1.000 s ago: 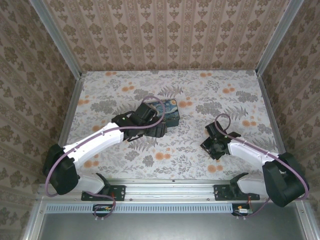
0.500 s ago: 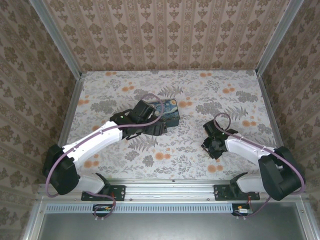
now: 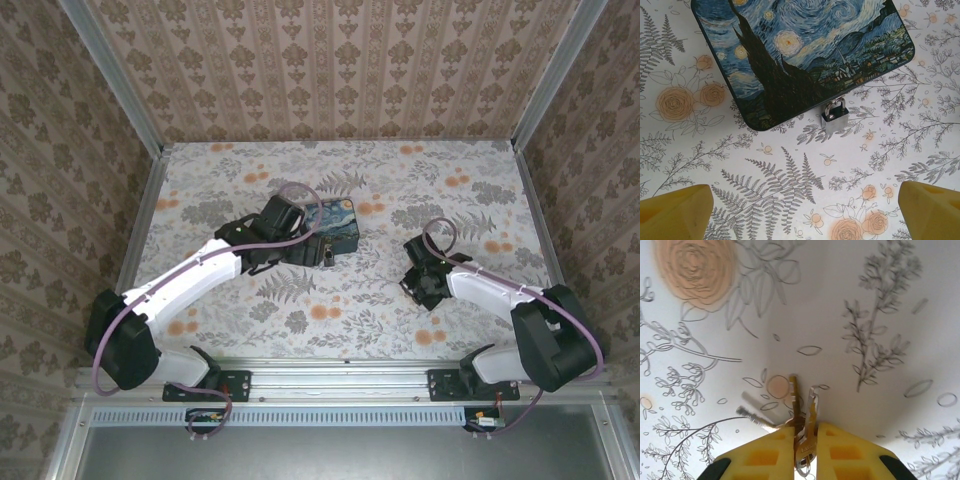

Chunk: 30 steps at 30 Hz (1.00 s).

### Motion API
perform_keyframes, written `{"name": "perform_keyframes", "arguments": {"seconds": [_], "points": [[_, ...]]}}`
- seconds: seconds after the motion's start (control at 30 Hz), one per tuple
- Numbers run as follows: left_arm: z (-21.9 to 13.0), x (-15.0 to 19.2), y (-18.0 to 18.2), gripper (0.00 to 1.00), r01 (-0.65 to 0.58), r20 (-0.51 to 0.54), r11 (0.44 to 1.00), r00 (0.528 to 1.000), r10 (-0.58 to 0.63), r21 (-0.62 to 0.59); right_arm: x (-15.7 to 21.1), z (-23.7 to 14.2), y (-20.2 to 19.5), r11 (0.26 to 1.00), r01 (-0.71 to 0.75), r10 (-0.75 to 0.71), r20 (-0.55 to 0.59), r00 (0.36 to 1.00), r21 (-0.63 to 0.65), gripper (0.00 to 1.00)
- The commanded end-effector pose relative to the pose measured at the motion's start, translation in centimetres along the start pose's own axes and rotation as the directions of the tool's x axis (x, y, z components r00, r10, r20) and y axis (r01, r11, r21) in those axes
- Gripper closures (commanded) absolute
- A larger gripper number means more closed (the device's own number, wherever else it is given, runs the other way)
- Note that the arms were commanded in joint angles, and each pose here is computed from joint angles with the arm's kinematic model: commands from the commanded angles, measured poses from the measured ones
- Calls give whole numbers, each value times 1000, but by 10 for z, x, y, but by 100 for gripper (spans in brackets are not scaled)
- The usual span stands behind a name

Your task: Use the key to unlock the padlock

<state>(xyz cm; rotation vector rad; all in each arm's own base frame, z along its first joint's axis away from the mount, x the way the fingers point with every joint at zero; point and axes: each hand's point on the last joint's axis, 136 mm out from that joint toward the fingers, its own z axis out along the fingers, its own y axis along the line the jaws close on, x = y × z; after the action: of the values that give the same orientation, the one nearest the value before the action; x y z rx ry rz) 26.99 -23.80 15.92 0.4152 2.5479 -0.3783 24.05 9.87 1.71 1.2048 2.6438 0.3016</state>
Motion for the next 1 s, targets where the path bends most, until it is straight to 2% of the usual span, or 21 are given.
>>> {"name": "perform_keyframes", "arguments": {"seconds": [0.0,0.1,0.27,0.37,0.43,0.5,0.57,0.63,0.7,0.8,0.9,0.97], "points": [[-5,-8,-1,4,-15,-2,1000,1000,15,6,-8,1,-1,996,82,-83,32,996,32,88],[-4,-10,0,4,-13,-1,1000,1000,13,-1,-10,-4,3,991,134,-135,33,990,24,94],[-5,-16,-1,4,-1,4,1000,1000,1,-5,-10,-16,11,973,232,-232,35,972,0,92],[-2,-17,-7,4,19,-43,1000,999,-19,15,-11,-28,29,929,361,-357,60,932,-78,93],[-1,-17,-19,5,68,-102,994,993,-59,82,-8,-41,53,859,477,-467,97,879,-184,98],[-4,-22,-37,6,150,-155,966,981,-118,210,0,-61,83,742,591,-569,168,805,-316,98],[-12,-32,-53,7,200,-168,920,974,-150,337,11,-82,108,617,661,-630,236,740,-427,99],[-23,-43,-71,16,222,-170,854,972,-159,471,26,-100,128,486,697,-674,281,683,-526,98],[-35,-50,-91,23,220,-180,771,974,-139,597,41,-112,142,360,709,-712,312,629,-607,98],[-47,-51,-108,30,186,-173,687,981,-89,702,59,-124,151,227,696,-745,339,575,-681,100],[-54,-46,-115,36,141,-148,633,988,-42,762,75,-139,157,118,648,-766,346,541,-752,100],[-53,-41,-116,46,129,-149,616,989,-19,777,87,-151,161,47,591,-781,339,524,-805,100]]}}
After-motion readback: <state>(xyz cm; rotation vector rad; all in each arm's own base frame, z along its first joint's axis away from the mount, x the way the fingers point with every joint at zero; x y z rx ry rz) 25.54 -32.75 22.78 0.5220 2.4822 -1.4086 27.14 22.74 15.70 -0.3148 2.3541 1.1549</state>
